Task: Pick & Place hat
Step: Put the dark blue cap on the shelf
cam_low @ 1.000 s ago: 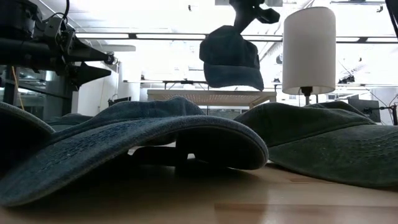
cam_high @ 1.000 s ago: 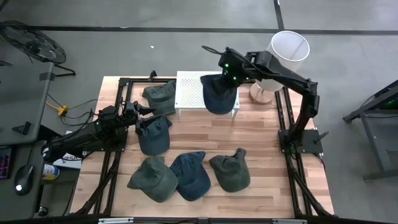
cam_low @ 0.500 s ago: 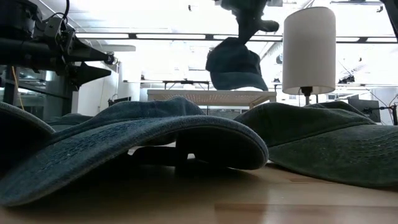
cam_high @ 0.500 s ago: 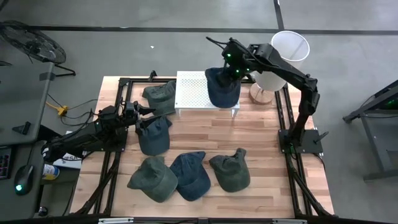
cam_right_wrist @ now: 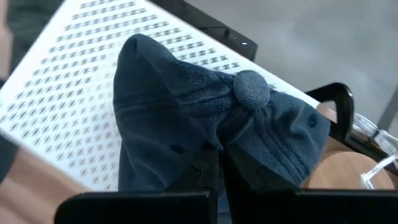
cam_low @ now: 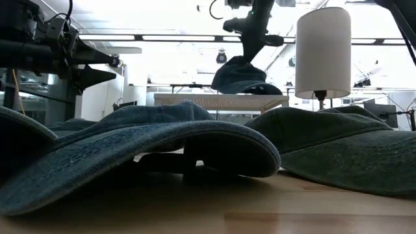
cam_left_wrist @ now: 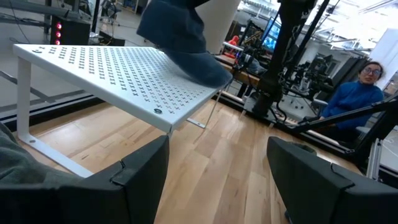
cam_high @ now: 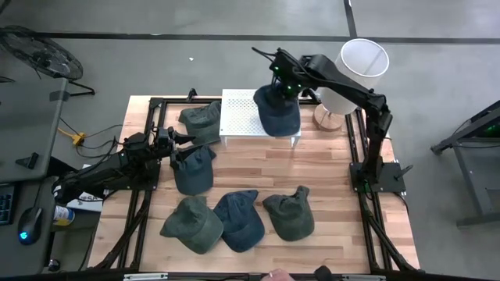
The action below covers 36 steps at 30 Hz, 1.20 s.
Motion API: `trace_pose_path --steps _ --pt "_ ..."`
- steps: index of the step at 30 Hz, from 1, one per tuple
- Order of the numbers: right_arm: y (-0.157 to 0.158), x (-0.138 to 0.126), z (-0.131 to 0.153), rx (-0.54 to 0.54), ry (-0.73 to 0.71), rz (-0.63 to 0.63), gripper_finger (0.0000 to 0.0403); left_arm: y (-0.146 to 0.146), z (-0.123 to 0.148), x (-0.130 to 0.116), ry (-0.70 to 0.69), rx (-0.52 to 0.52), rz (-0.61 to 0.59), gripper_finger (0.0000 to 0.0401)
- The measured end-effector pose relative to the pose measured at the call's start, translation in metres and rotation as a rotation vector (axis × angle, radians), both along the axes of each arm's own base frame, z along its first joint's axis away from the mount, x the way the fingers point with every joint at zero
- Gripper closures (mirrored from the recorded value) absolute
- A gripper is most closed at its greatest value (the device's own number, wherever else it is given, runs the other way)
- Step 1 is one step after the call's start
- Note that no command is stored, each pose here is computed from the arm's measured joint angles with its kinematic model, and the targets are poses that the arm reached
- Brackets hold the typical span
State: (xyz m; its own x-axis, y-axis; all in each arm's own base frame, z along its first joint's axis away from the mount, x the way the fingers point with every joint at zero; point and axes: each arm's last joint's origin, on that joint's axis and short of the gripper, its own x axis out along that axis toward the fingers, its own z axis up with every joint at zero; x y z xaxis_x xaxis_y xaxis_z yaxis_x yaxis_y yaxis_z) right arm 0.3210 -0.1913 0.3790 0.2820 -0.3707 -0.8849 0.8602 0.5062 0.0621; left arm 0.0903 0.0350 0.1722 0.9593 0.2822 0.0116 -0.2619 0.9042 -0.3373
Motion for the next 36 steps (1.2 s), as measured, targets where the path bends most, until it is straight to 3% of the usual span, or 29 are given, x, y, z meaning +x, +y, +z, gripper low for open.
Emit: trace_pose_path --steps 12,25,36 --pt "-0.008 0.005 -0.005 0.004 -0.043 -0.090 0.0403 0.000 0.000 0.000 0.000 0.000 0.000 0.0134" --pt "-0.015 0.014 -0.032 0.039 -0.077 -0.173 0.0403 0.000 0.000 0.000 0.000 0.000 0.000 0.0134" --pt "-0.020 0.011 -0.033 0.024 -0.073 -0.214 0.0402 0.000 0.000 0.000 0.000 0.000 0.000 0.0134"
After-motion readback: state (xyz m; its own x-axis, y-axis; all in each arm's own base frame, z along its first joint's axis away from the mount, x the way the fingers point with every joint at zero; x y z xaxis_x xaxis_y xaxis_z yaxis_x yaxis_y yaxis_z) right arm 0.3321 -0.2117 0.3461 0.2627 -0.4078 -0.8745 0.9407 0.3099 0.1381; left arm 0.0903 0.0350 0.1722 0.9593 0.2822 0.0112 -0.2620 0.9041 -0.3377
